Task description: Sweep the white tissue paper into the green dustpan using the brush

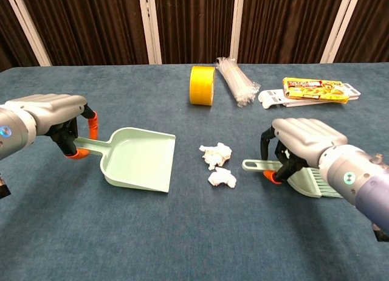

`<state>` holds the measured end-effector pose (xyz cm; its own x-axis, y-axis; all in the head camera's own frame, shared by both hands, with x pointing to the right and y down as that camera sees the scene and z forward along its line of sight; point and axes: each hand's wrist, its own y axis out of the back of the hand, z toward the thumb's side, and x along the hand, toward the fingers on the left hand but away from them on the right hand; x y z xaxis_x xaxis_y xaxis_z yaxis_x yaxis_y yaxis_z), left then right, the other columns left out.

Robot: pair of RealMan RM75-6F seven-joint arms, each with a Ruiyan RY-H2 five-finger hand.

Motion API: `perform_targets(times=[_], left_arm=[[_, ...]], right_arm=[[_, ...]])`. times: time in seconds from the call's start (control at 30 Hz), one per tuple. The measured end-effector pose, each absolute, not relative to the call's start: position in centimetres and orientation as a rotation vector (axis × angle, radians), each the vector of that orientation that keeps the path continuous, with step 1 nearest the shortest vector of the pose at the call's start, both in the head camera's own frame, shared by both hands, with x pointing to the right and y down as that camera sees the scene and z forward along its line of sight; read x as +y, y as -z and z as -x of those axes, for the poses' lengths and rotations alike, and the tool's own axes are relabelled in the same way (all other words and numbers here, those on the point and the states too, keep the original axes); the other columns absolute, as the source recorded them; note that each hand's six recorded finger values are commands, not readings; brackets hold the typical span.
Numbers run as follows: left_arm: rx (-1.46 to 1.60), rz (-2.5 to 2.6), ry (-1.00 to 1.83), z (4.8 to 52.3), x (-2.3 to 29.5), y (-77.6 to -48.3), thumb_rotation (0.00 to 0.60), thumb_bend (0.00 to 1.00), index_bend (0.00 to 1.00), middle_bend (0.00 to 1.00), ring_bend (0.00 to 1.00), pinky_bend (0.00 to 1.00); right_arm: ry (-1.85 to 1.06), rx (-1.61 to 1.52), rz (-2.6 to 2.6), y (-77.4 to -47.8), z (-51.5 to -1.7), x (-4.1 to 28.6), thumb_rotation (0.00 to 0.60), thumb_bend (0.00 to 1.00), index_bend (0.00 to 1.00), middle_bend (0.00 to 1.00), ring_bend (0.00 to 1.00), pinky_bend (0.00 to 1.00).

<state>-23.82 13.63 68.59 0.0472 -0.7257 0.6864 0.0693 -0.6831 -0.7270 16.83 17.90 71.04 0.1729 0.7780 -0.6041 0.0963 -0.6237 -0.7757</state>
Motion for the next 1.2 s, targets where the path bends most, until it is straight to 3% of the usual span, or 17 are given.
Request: perform_targets(times=[0.5, 1.2], left_arm=[[0.672, 1.772, 1.645, 21.1, 14.2, -68.5, 0.600, 0.59, 0.59, 1.00, 1.00, 1.00], [0.669, 1.819, 1.619, 17.6, 14.2, -68.8, 0.600, 0.59, 0.59, 1.00, 1.00, 1.00]], right_arm=[[-1.417, -0.999, 1.992, -65.8, -14.8, 15.5, 0.600, 0.39, 0.83, 0.86, 0.92, 0.80], [-1.404, -1.082, 2.103, -64.3, -12.0, 15.0, 0.600, 0.39, 0.84, 0.86, 0.92, 0.80]])
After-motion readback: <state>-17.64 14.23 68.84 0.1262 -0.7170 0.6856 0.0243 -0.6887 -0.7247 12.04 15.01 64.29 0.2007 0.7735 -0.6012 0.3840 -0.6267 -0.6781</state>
